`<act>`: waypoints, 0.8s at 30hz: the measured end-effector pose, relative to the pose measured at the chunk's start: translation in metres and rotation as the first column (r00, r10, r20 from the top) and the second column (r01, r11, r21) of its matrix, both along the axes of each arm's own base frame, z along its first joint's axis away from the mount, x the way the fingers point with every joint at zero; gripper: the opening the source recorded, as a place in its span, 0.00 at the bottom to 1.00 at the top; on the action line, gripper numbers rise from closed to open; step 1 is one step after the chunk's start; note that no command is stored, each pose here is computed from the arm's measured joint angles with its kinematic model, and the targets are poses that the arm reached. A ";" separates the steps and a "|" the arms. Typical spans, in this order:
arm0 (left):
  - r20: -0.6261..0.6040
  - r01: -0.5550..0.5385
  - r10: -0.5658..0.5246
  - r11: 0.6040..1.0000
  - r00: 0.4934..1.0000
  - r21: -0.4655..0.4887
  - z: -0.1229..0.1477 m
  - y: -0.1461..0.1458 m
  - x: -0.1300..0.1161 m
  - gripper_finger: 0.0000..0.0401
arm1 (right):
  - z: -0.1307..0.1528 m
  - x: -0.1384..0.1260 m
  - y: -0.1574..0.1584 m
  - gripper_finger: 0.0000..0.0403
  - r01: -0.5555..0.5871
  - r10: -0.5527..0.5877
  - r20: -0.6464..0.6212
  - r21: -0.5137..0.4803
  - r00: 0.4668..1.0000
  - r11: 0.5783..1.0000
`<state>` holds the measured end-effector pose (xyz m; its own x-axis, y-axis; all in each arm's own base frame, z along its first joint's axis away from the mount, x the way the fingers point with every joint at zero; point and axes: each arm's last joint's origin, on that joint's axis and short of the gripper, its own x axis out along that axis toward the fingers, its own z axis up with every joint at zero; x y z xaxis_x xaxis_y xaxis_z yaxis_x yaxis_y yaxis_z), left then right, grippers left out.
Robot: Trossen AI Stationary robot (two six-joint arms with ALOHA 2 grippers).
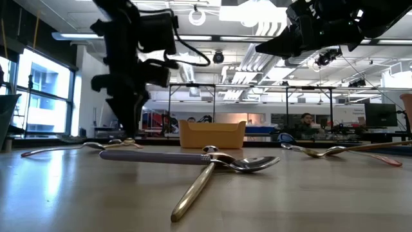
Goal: Sort silverware by color (type)
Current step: Put the top left blue spoon into the blue bin
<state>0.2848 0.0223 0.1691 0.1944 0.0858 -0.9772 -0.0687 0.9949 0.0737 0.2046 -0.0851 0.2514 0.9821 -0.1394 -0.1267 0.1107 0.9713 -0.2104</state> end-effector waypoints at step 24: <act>-0.144 -0.827 0.854 0.419 0.499 -0.375 0.122 -0.135 -0.064 0.11 | -0.001 0.000 0.000 0.00 -0.003 0.002 -0.008 -0.016 1.000 1.000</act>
<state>0.2208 -0.1129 0.2912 0.2801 -0.0974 -0.9550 -0.8759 0.3813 -0.2958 0.2045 -0.0851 0.2509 0.9814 -0.1391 -0.1322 0.1066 0.9680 -0.2271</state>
